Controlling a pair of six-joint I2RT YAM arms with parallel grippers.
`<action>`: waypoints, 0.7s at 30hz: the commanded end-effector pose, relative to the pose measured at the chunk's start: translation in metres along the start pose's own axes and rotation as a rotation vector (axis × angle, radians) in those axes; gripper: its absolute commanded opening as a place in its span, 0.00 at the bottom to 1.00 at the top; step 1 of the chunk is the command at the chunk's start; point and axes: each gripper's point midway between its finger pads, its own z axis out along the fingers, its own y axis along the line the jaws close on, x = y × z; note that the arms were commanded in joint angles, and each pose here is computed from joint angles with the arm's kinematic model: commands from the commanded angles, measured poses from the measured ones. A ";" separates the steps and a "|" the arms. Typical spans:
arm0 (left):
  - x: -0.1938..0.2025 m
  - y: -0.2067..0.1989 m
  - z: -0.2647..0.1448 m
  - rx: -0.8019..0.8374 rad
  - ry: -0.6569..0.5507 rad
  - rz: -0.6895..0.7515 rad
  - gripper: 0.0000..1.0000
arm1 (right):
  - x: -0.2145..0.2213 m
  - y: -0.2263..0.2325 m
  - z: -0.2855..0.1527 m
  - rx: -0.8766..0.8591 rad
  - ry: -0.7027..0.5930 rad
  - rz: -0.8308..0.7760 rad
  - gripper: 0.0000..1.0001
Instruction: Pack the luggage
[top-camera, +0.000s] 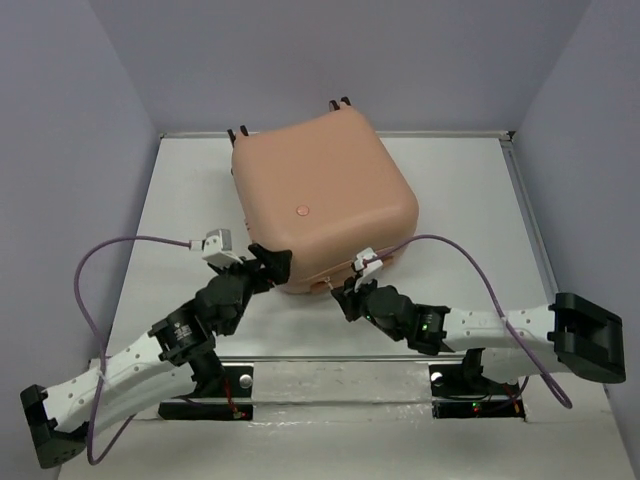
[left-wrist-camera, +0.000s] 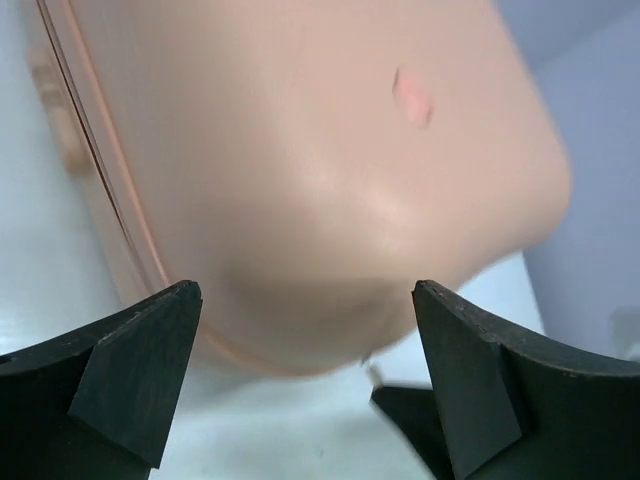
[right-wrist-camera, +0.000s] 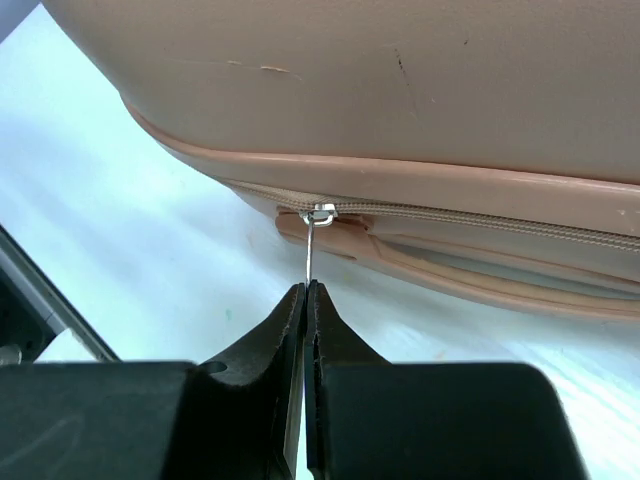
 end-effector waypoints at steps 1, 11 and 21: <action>-0.067 -0.016 0.008 -0.116 -0.078 0.089 0.99 | 0.031 0.010 -0.028 -0.091 0.118 0.008 0.07; -0.049 -0.009 0.050 -0.077 0.059 0.053 0.99 | 0.036 0.016 -0.041 -0.160 0.161 0.038 0.07; -0.045 -0.017 0.062 -0.033 0.039 0.002 0.99 | 0.044 0.157 -0.031 -0.497 0.199 -0.069 0.07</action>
